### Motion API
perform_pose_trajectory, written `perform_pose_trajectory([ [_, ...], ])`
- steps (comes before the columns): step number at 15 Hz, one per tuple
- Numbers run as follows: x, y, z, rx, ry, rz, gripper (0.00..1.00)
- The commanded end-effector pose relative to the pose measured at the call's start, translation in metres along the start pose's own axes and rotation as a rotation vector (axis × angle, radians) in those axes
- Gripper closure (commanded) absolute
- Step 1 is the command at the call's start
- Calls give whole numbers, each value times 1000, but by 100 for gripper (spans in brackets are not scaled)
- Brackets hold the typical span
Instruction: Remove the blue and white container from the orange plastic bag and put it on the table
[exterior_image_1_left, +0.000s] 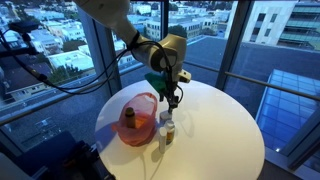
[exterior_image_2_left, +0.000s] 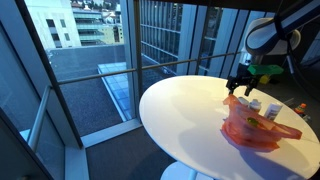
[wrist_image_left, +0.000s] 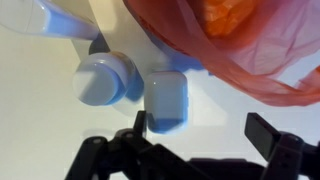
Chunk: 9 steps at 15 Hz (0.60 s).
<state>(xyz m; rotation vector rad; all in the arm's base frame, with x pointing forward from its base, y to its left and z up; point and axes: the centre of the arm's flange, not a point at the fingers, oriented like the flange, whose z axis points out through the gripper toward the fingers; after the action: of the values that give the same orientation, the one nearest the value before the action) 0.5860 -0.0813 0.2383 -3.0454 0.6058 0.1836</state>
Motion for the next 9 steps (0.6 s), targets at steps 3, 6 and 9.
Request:
perform_pose_trajectory([
  [3,-12,-14,-34,12,64,-45,0],
  [6,-14,-15,-34,20,83,-49,0],
  [9,-15,-12,-28,26,86,-42,0],
])
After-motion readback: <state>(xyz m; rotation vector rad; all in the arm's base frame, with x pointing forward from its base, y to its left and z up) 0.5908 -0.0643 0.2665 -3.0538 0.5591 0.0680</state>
